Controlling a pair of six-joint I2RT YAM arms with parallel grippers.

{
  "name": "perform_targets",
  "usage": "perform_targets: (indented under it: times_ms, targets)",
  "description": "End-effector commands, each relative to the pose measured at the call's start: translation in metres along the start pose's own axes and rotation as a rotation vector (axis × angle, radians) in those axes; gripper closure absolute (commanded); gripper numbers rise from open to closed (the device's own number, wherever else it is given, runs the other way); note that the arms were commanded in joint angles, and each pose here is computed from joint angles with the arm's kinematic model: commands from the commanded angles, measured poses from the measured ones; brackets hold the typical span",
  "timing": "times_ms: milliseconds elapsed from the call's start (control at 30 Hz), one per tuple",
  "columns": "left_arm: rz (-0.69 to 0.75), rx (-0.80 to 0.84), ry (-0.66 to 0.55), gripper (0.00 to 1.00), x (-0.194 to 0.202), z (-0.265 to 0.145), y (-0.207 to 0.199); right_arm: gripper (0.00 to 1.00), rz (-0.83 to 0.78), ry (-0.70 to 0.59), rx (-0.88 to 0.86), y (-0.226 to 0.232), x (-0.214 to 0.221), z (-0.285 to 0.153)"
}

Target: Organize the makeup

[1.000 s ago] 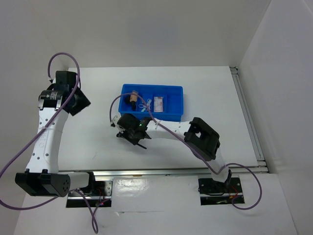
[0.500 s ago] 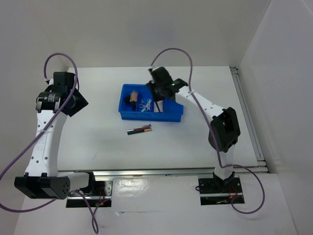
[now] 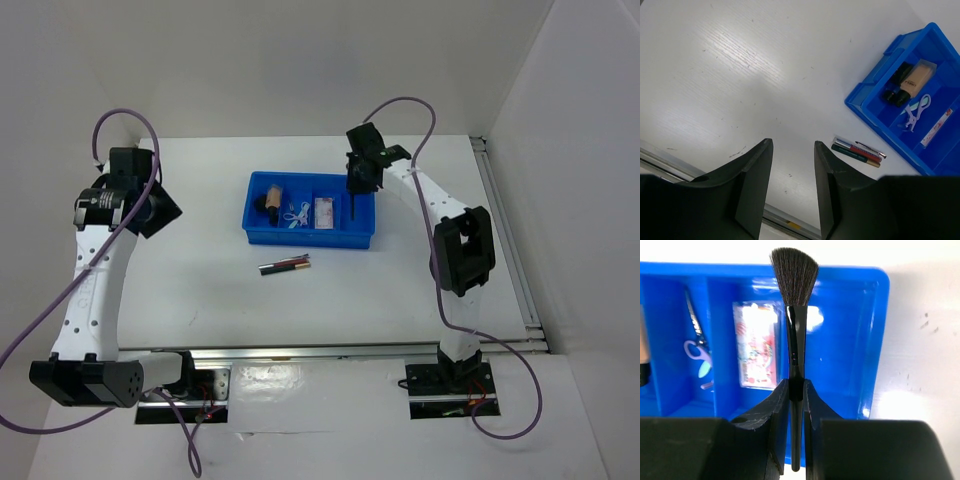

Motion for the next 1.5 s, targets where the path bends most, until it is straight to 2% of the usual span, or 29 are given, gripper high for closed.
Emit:
perform_targets:
  times_ms: [0, 67, 100, 133, 233, 267, 367, 433, 567, 667, 800, 900, 1033, 1200, 1467]
  targets:
    - [0.002, 0.018, -0.008, 0.48, -0.002, 0.001, -0.002, 0.85, 0.049, -0.003, 0.030, -0.006, 0.000, -0.001]
    - [0.002, 0.026, -0.003, 0.48, -0.002, 0.001, -0.003, 0.78, 0.047, 0.005, 0.034, -0.007, 0.002, 0.002]
    - [0.002, 0.026, -0.003, 0.48, -0.002, 0.001, -0.003, 0.70, 0.046, 0.012, 0.039, -0.008, 0.004, 0.002]
    - [0.002, 0.026, -0.003, 0.48, -0.002, 0.001, -0.003, 0.46, 0.046, 0.013, 0.039, -0.008, 0.004, 0.002]
    - [0.002, 0.026, -0.003, 0.48, -0.002, 0.001, -0.003, 0.25, 0.032, -0.014, 0.041, -0.004, -0.001, -0.005]
    - [0.002, 0.026, -0.003, 0.48, -0.001, 0.003, -0.003, 0.24, 0.021, -0.018, 0.044, 0.001, 0.000, -0.007]
    - [0.002, 0.033, 0.002, 0.48, 0.000, 0.003, -0.004, 0.25, -0.031, -0.057, 0.030, 0.015, -0.001, -0.024]
    - [0.000, 0.039, -0.005, 0.48, -0.001, 0.000, -0.004, 0.33, -0.080, -0.099, 0.011, 0.026, -0.003, -0.041]
    - [0.000, 0.039, -0.005, 0.48, -0.001, 0.000, -0.004, 0.45, -0.286, -0.112, -0.145, 0.074, 0.030, -0.064]
    - [0.000, 0.031, -0.011, 0.48, -0.001, 0.000, -0.003, 0.49, -0.596, -0.076, -0.286, 0.127, 0.090, -0.078]
    - [0.000, 0.030, -0.010, 0.48, 0.001, 0.000, -0.001, 0.46, -0.798, -0.016, -0.314, 0.157, 0.148, -0.067]
    - [0.000, 0.012, -0.021, 0.48, 0.002, -0.003, 0.005, 0.43, -0.884, 0.038, -0.317, 0.165, 0.182, -0.053]
    - [0.002, -0.009, -0.025, 0.47, 0.004, -0.004, 0.010, 0.39, -0.892, 0.040, -0.330, 0.172, 0.191, -0.034]
    - [0.002, -0.009, -0.025, 0.47, 0.004, -0.004, 0.010, 0.39, -0.905, 0.090, -0.341, 0.174, 0.208, -0.013]
    - [0.000, -0.004, -0.033, 0.47, 0.002, -0.003, 0.009, 0.39, -0.890, 0.112, -0.321, 0.164, 0.207, 0.001]
Point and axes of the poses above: each gripper's point midway between its finger pads, its own z axis out along the fingers, its own y axis along the line the jaws close on, x = y × z, the point moved 3 cm from there along -z, back along the fingers, and after that the axes turned 3 degrees about z, right-handed, at the moved point
